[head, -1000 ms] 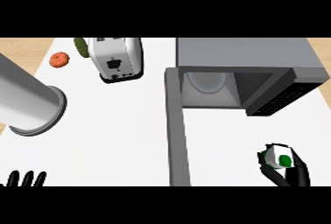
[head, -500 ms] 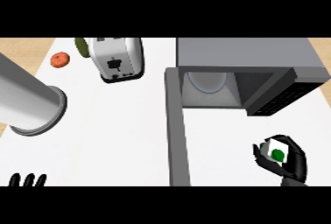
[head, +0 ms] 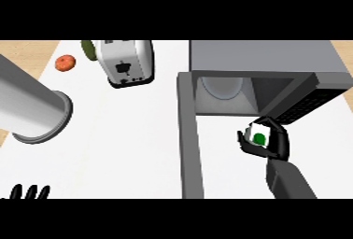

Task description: Pick up the milk, place it into the microwave and close the microwave

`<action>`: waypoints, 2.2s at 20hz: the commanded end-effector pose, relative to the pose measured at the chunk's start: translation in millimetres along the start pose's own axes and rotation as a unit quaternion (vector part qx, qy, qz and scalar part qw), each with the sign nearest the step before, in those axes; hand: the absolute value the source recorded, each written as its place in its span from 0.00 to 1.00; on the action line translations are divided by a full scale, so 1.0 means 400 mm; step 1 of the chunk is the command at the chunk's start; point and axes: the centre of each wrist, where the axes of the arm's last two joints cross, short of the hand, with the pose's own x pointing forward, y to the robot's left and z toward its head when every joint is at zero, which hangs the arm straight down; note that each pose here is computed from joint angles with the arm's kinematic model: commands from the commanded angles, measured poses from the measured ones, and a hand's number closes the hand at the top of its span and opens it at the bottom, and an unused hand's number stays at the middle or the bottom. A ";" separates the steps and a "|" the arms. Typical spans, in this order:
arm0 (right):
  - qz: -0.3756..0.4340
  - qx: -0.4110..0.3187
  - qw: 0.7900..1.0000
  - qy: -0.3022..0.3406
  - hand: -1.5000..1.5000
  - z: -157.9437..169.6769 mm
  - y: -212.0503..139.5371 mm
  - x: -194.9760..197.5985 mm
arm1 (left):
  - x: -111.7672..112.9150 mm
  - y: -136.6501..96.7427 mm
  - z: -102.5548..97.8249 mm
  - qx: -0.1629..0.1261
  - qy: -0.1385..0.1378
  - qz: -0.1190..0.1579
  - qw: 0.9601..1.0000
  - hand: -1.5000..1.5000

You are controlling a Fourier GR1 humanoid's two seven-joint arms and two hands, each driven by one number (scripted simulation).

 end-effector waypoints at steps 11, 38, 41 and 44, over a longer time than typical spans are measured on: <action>0.000 0.019 0.999 -0.050 1.00 0.069 -0.010 0.102 | 0.001 -0.031 0.028 -0.012 0.009 0.004 1.000 0.00; -0.053 0.061 0.996 -0.027 1.00 -0.053 0.212 0.332 | 0.022 0.003 0.047 0.021 -0.005 0.004 1.000 0.00; -0.034 0.058 0.997 -0.025 1.00 -0.062 0.246 0.333 | 0.013 0.061 0.035 0.028 -0.004 -0.015 0.999 0.00; 0.010 0.053 0.998 0.009 1.00 -0.094 0.243 0.285 | 0.008 0.069 0.073 0.021 0.015 -0.009 1.000 0.00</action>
